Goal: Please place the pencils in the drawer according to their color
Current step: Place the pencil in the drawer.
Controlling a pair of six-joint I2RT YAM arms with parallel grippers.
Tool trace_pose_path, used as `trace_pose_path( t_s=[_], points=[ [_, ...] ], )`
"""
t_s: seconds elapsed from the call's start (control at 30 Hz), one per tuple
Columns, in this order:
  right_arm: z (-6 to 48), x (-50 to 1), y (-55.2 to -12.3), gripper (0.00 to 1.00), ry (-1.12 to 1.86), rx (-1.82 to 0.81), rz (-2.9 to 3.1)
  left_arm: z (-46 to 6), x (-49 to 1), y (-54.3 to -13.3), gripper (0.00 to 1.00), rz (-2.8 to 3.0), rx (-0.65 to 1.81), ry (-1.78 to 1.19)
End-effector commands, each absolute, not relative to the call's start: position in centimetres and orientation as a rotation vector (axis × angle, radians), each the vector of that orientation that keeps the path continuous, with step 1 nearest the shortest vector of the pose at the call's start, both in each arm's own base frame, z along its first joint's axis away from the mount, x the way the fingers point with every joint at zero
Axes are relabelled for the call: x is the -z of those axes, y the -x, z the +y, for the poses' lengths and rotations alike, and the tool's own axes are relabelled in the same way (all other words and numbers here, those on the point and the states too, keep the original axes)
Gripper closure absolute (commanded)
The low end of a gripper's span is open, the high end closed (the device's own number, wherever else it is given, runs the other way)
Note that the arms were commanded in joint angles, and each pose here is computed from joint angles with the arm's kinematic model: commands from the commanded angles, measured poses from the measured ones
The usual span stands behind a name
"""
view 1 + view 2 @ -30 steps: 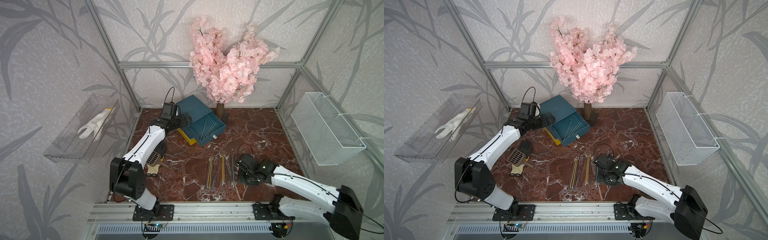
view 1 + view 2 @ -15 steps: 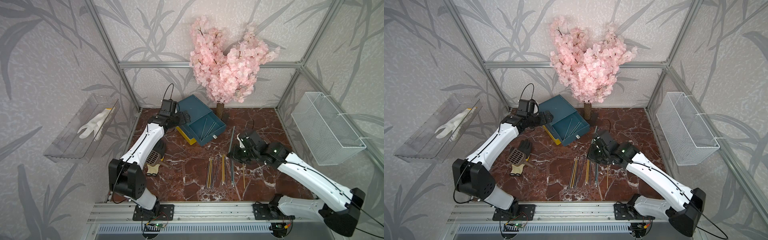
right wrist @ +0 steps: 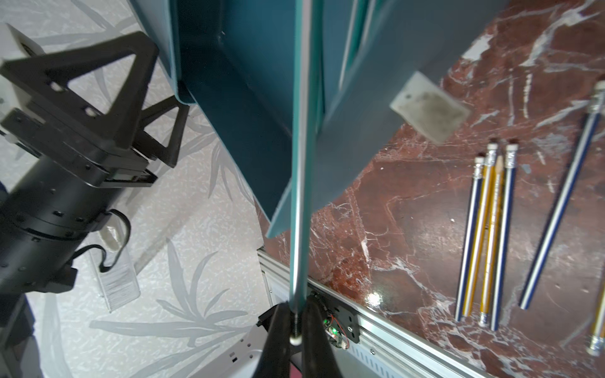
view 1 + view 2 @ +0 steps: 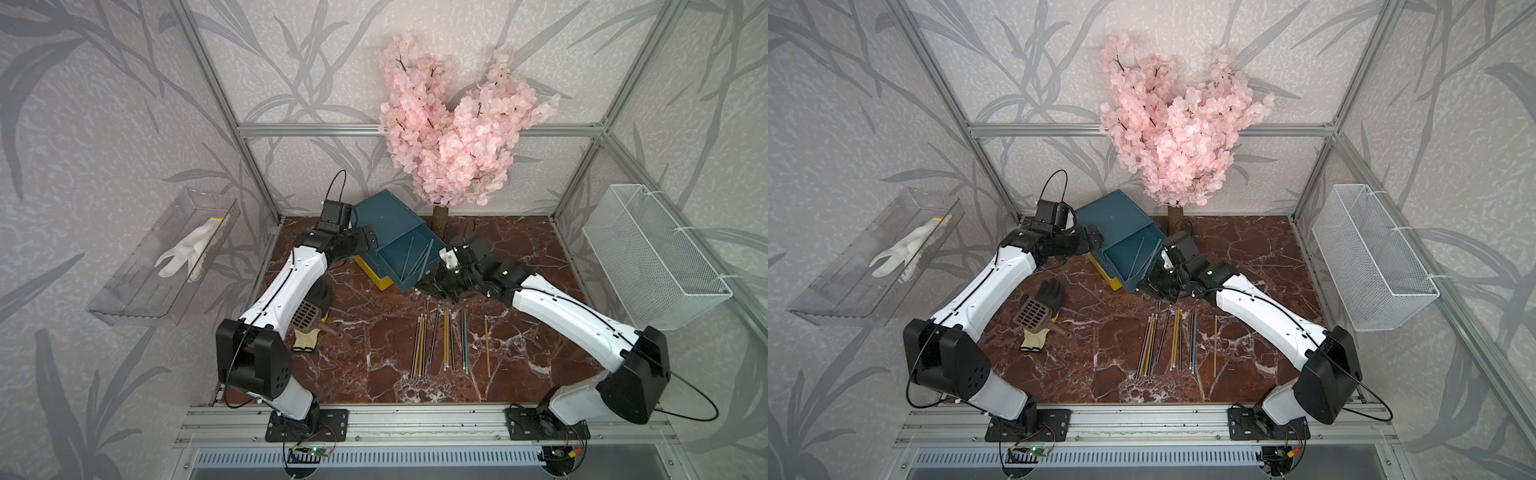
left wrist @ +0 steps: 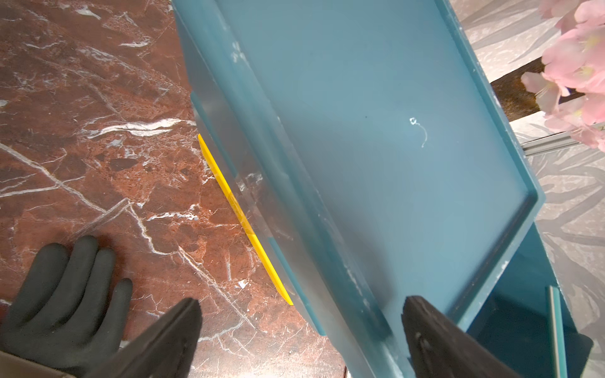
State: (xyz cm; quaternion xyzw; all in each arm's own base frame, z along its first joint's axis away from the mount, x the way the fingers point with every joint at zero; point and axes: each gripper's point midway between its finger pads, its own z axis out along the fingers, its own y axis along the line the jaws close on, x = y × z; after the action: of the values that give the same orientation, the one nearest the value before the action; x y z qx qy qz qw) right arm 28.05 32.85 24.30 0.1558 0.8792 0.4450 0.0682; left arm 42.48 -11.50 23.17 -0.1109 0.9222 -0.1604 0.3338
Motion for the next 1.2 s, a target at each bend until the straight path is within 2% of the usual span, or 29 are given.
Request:
trace_pose_path(
  t_s=[0.0,0.6,0.7,0.77,0.97,1.17],
  points=[
    [34.2,-27.1,-29.5,1.0,-0.44,-1.467,2.572,-10.8,-25.5,-42.0,0.0,2.36,0.406,0.281],
    [36.4,-24.6,-34.7,1.0,-0.536,-1.54,2.589,-10.4,-25.4,-41.8,0.0,2.348,0.419,0.291],
    [36.3,-24.6,-35.1,0.7,-0.527,-1.517,2.591,-10.4,-25.3,-41.8,0.0,2.346,0.424,0.294],
    [36.2,-25.0,-35.3,0.62,-0.51,-1.502,2.591,-10.4,-25.2,-41.9,0.0,2.348,0.427,0.295],
    [35.3,-27.3,-34.8,0.59,-0.443,-1.462,2.557,-10.5,-25.2,-42.1,0.0,2.347,0.431,0.293],
    [32.0,-29.0,-31.2,0.59,-0.415,-1.394,2.529,-10.4,-25.0,-42.0,0.0,2.354,0.433,0.29]
  ],
)
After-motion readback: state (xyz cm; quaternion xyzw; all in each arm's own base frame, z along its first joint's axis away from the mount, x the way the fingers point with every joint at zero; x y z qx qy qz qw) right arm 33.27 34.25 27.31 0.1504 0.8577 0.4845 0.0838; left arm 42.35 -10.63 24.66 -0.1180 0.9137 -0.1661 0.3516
